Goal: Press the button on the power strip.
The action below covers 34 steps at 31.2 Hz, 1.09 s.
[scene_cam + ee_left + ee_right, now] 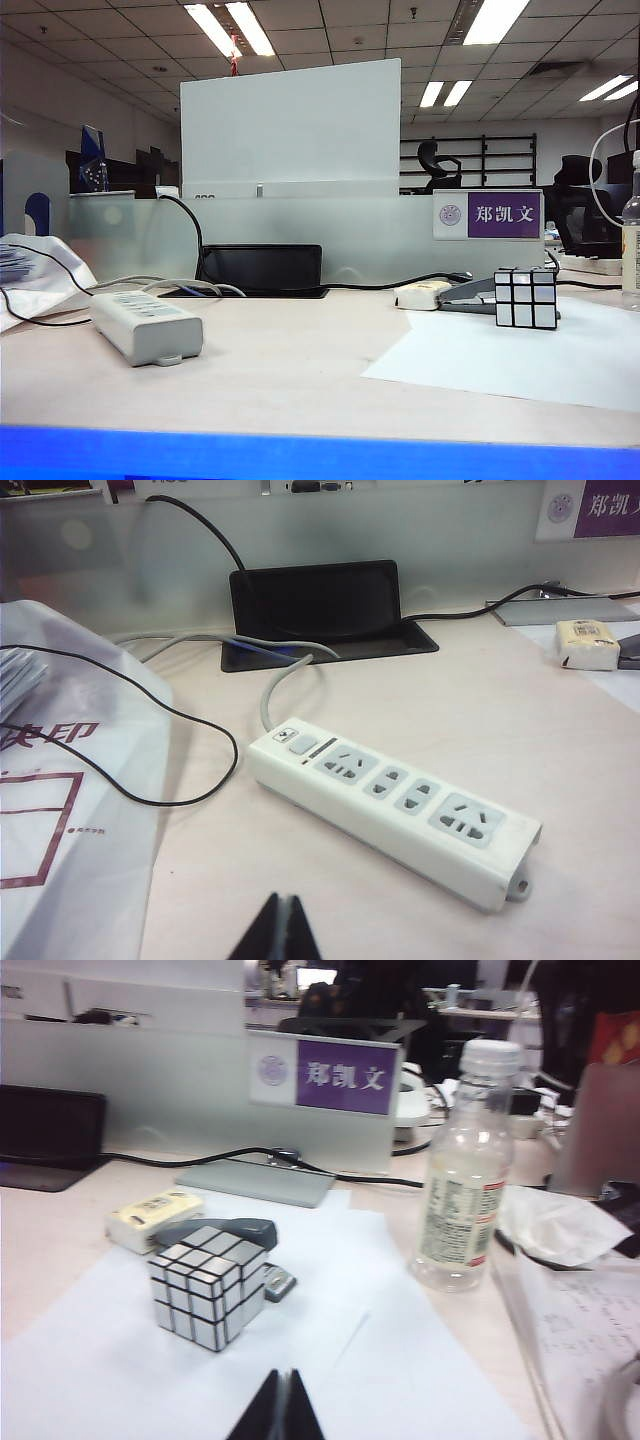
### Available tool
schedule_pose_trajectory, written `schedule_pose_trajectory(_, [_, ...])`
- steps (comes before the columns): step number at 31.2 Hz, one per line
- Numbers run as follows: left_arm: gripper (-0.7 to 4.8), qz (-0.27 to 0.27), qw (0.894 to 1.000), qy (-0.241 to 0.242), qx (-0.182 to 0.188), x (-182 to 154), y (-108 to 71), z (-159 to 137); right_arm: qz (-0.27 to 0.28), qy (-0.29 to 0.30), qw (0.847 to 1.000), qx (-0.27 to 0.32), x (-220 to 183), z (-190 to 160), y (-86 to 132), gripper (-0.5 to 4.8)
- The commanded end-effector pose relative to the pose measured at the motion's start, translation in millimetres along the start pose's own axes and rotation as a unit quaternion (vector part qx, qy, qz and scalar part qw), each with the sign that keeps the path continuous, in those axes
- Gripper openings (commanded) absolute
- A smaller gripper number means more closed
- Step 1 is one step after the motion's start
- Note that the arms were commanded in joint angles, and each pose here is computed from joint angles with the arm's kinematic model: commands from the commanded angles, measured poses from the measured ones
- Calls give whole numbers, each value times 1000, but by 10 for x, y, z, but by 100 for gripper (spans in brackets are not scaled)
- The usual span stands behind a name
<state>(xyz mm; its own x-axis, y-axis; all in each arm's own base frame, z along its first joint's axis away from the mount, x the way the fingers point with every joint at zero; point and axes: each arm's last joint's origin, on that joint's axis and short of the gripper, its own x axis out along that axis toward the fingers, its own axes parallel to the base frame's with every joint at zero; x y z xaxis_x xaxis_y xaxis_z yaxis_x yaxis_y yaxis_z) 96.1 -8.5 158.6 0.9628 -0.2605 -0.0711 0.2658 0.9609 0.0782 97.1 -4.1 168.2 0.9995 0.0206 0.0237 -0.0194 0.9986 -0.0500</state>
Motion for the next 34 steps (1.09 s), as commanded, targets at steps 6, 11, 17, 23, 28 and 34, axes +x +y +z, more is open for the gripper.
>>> schedule_pose_trajectory(6, [-5, 1, 1000, -4, 1, -1, 2, 9, -38, 6, 999, -4, -1, -14, -24, 0])
schedule_pose_trajectory(11, [-5, 1, 1000, -4, 1, -1, 2, 9, -51, 40, 997, 37, -5, -82, -28, -1])
schedule_pose_trajectory(17, [-5, 1, 1000, -4, 1, -1, 2, 9, -86, 60, 993, 56, -11, -124, -45, 0])
schedule_pose_trajectory(23, [-5, 1, 1000, -4, 1, -1, 2, 9, -97, 60, 992, 56, -13, -125, -52, 0])
schedule_pose_trajectory(28, [-5, 1, 1000, -4, 1, -1, 2, 9, -104, 59, 991, 64, -13, -125, -55, 0])
schedule_pose_trajectory(34, [-5, 1, 1000, -4, 1, -2, 2, 9, -104, 61, 991, 64, -14, -128, -55, 0])
